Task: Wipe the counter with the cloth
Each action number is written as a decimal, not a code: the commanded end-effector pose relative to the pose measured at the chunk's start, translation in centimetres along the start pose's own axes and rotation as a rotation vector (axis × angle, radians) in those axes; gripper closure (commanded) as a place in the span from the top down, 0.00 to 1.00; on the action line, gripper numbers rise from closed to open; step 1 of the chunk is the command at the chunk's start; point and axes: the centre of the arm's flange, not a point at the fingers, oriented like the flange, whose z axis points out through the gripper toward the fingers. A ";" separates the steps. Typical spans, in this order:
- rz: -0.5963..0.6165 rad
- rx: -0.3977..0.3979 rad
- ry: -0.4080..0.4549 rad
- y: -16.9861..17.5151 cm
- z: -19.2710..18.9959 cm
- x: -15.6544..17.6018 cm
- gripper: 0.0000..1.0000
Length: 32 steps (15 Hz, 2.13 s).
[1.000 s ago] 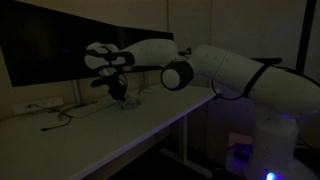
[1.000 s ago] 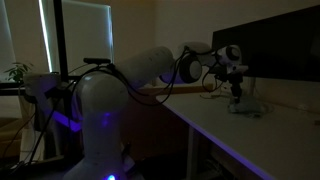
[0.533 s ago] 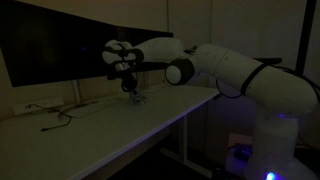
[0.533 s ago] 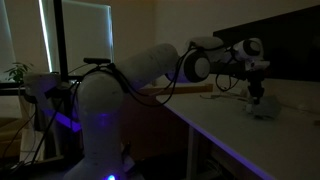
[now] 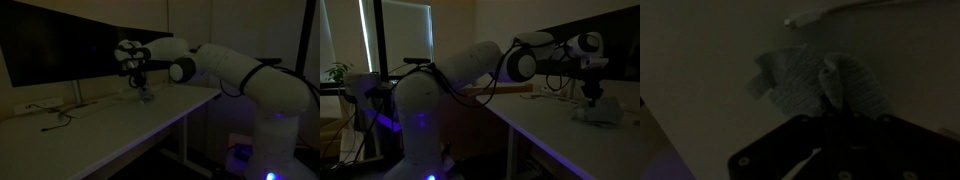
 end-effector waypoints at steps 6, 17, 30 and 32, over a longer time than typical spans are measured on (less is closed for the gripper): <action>0.083 -0.028 -0.083 -3.2 -2.3 3.0 0.06; 0.036 0.070 -0.102 -0.5 -7.2 3.1 0.71; -0.112 0.231 -0.191 5.3 -15.9 0.0 1.00; -0.084 0.233 -0.171 5.4 -14.7 -0.3 1.00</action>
